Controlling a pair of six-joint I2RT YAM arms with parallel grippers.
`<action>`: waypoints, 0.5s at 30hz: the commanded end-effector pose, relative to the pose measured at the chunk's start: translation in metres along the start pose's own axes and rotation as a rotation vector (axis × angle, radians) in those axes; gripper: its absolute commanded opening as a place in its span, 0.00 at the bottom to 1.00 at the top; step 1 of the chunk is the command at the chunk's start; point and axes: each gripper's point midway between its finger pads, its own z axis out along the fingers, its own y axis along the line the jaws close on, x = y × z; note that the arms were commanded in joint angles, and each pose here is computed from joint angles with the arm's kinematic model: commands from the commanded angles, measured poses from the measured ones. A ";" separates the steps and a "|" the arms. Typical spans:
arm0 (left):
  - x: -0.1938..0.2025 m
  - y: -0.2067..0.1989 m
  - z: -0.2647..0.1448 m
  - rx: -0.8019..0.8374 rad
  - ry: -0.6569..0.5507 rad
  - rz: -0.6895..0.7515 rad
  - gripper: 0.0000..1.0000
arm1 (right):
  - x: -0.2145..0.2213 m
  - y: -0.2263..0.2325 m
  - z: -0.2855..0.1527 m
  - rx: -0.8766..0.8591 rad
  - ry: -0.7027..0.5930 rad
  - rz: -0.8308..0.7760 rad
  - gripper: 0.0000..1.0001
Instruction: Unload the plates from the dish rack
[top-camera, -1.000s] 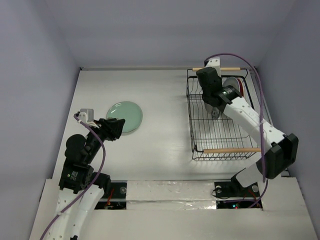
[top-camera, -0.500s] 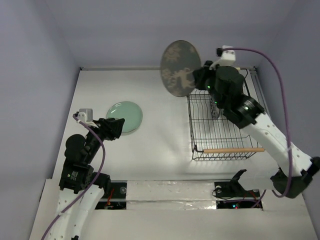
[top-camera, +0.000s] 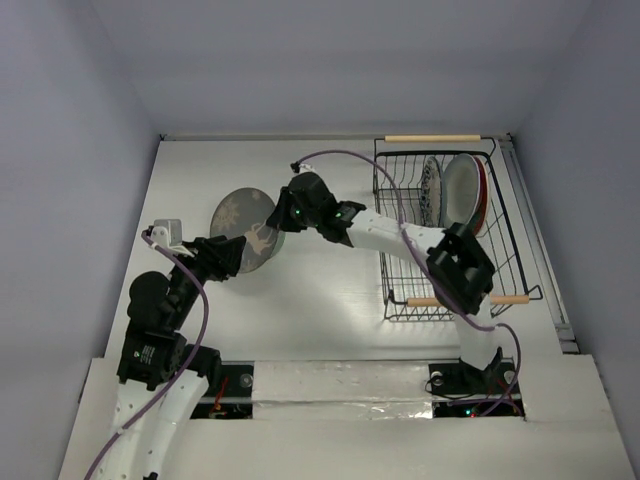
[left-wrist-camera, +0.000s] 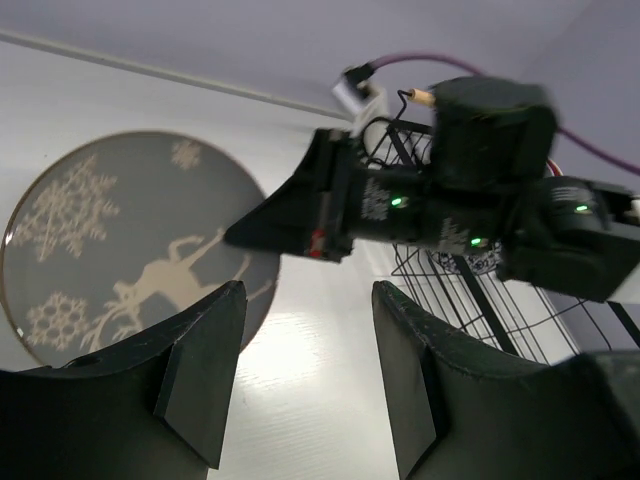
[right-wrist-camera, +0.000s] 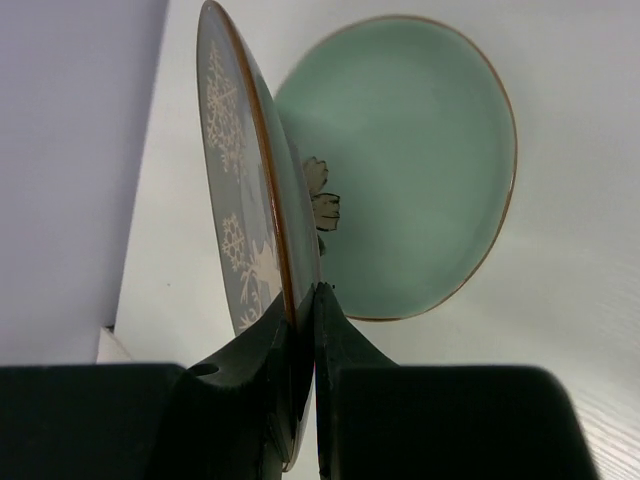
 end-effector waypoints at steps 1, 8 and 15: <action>-0.012 -0.004 -0.002 0.008 -0.044 0.006 0.50 | -0.091 0.116 -0.033 -0.357 -0.234 0.120 0.00; -0.011 -0.004 -0.001 0.012 -0.039 0.004 0.50 | -0.040 0.074 0.020 -0.261 -0.147 0.193 0.00; -0.011 -0.005 -0.001 0.017 -0.040 0.003 0.50 | -0.023 0.045 0.040 -0.179 -0.146 0.236 0.03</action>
